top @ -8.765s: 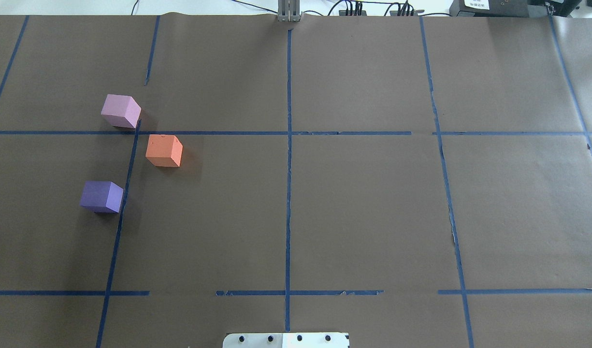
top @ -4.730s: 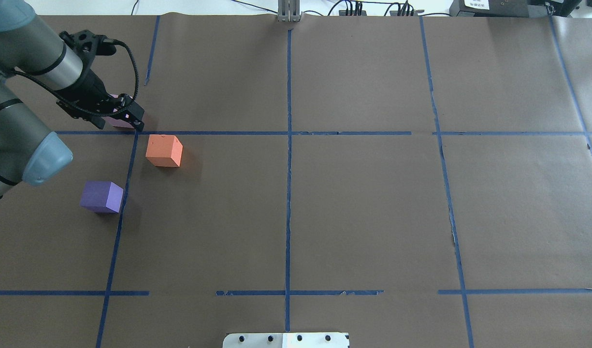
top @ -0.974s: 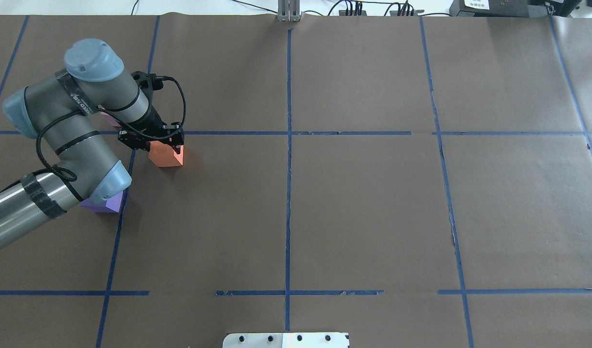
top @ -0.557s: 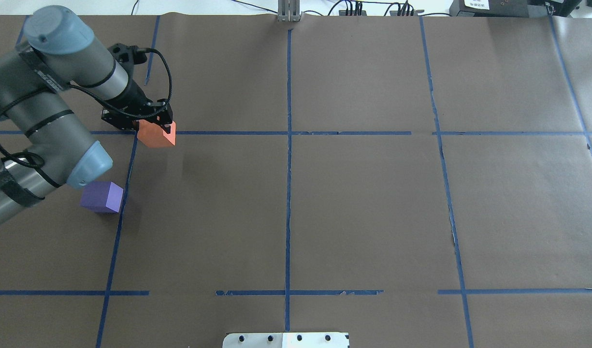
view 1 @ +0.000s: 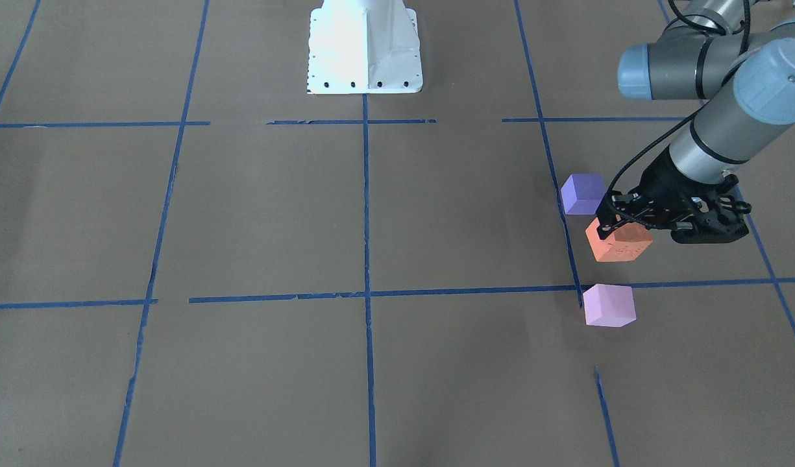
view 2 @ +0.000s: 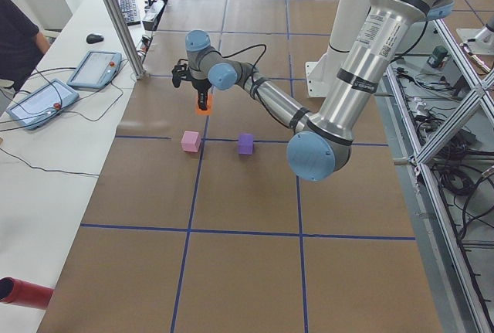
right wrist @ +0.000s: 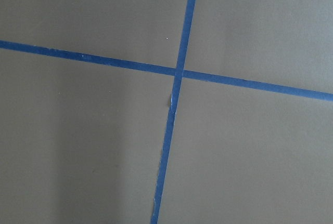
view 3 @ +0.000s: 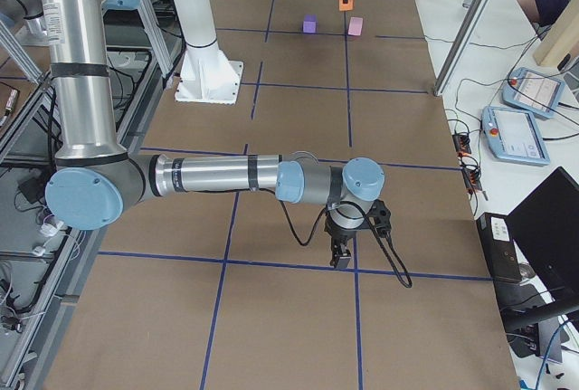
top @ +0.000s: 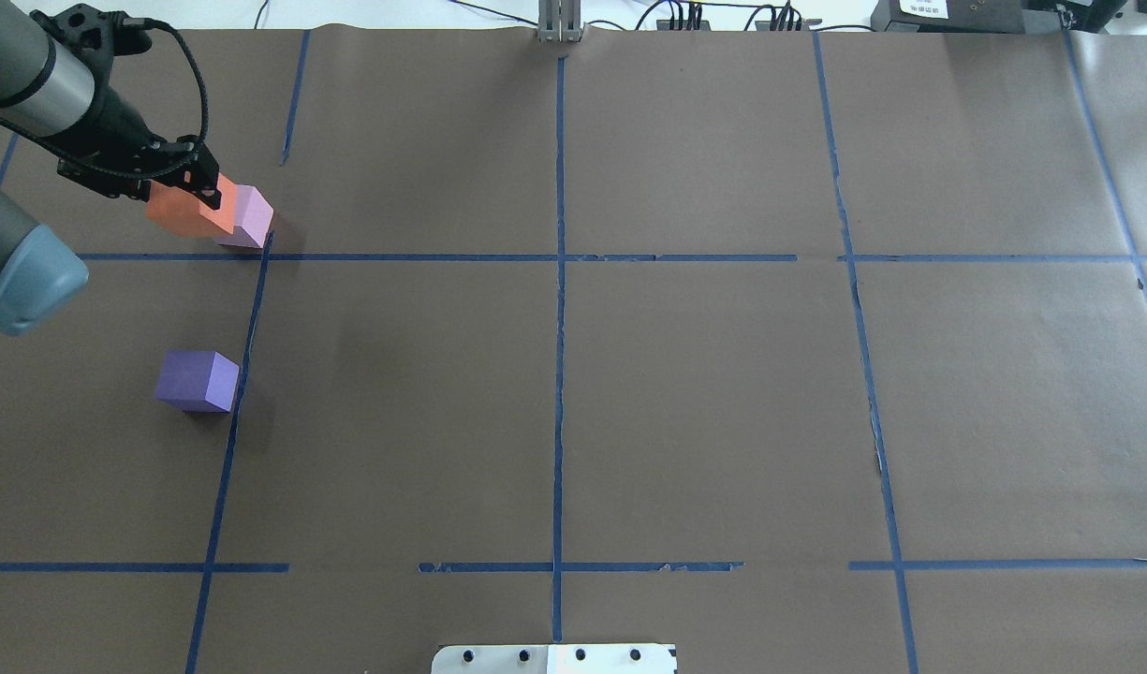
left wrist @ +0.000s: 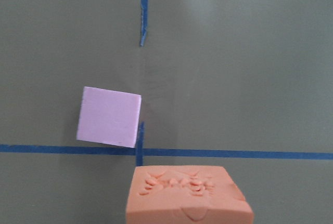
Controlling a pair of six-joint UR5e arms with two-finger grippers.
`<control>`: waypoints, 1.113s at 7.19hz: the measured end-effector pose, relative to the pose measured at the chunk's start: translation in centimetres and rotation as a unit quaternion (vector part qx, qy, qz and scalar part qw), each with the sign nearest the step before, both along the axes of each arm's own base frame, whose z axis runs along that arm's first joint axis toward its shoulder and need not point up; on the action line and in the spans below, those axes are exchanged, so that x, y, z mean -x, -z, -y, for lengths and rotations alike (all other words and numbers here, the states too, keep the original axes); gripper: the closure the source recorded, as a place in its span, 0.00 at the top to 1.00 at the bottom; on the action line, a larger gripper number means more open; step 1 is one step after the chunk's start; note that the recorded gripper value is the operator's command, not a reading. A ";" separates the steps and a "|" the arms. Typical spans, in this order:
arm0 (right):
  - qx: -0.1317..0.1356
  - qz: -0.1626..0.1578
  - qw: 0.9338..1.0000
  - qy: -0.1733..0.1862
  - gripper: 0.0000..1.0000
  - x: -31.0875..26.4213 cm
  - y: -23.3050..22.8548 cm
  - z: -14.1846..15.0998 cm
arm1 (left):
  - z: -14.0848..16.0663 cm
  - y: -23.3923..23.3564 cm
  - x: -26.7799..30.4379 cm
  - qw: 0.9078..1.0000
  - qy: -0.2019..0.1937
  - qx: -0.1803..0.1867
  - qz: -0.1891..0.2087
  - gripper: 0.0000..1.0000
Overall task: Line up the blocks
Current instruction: 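Carry the orange cube with the left gripper between pink and purple cubes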
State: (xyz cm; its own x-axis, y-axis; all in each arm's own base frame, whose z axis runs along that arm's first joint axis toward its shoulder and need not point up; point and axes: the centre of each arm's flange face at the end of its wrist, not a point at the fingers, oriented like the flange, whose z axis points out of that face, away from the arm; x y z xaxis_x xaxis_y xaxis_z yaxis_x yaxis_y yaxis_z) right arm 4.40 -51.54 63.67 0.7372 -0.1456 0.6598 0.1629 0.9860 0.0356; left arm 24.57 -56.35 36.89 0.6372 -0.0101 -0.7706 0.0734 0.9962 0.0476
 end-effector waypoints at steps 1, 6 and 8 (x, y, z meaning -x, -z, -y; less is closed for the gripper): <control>0.000 0.000 1.000 0.000 1.00 0.0 0.0 0.0 | -0.3 -2.2 0.0 1.000 -0.011 0.005 0.011 0.17; 0.000 0.000 1.000 0.000 1.00 0.0 0.0 0.0 | -1.4 -8.0 -7.2 0.996 -0.076 0.036 0.026 0.17; 0.000 0.000 1.000 0.000 1.00 0.0 0.0 0.0 | -1.6 -8.6 -8.0 0.995 -0.084 0.041 0.026 0.17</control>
